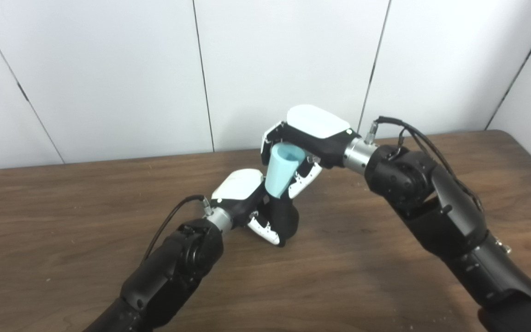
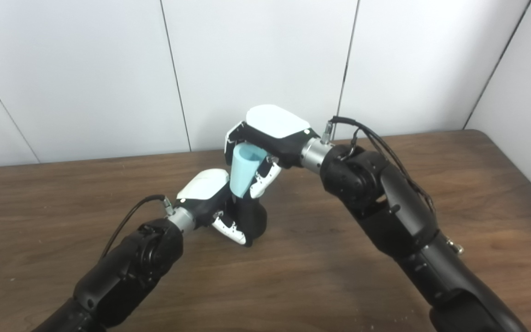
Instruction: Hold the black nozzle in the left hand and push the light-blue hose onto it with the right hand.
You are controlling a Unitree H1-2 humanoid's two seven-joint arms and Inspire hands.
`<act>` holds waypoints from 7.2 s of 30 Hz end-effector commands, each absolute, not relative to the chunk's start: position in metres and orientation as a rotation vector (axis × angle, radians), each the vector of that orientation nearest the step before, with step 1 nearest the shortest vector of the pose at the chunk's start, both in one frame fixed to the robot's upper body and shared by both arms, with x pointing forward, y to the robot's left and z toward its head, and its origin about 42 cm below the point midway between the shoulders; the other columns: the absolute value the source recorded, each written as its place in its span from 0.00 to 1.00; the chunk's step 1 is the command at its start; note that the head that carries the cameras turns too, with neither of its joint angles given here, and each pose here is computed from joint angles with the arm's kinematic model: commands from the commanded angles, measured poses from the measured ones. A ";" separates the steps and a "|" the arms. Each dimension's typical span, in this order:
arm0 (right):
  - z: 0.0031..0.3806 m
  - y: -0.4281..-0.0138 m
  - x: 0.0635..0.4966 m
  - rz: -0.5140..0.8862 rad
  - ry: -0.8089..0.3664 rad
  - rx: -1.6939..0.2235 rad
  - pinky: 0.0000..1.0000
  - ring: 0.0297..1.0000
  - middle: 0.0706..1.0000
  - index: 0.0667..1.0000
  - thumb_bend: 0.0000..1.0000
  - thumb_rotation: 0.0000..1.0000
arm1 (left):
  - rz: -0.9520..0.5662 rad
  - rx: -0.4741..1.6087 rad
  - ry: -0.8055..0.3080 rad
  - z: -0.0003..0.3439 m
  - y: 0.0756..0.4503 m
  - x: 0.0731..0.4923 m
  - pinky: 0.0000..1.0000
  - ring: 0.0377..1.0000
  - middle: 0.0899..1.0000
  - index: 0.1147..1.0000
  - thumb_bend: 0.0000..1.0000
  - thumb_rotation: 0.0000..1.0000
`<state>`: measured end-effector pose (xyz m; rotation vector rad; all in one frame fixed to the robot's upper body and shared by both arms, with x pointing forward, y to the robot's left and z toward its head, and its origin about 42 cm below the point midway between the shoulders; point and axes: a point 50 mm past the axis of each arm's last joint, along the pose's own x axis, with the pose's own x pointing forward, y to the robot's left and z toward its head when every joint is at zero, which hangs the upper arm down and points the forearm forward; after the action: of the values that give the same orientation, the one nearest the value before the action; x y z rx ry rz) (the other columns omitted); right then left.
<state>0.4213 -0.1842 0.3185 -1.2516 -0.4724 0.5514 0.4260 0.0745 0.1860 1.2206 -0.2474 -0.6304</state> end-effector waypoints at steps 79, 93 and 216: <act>0.349 -0.223 0.374 0.700 -0.465 -1.149 1.00 1.00 1.00 1.00 1.00 0.79 | -0.743 1.296 0.062 0.108 0.105 0.407 0.39 0.38 0.35 0.42 0.52 0.00; 0.332 -0.225 0.378 0.779 -0.334 -1.289 1.00 1.00 1.00 1.00 1.00 0.80 | -0.738 1.287 0.065 0.110 0.105 0.406 0.34 0.34 0.39 0.42 0.53 0.00; 0.254 -0.259 0.330 0.310 -0.303 -0.724 0.76 0.94 1.00 1.00 0.91 0.20 | -0.623 1.158 0.058 0.145 0.150 0.403 1.00 1.00 1.00 1.00 1.00 0.40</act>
<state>0.3341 -0.2589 0.2393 -0.7160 -0.2405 0.3318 0.4111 0.1128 0.1877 1.0931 -0.1702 -0.5832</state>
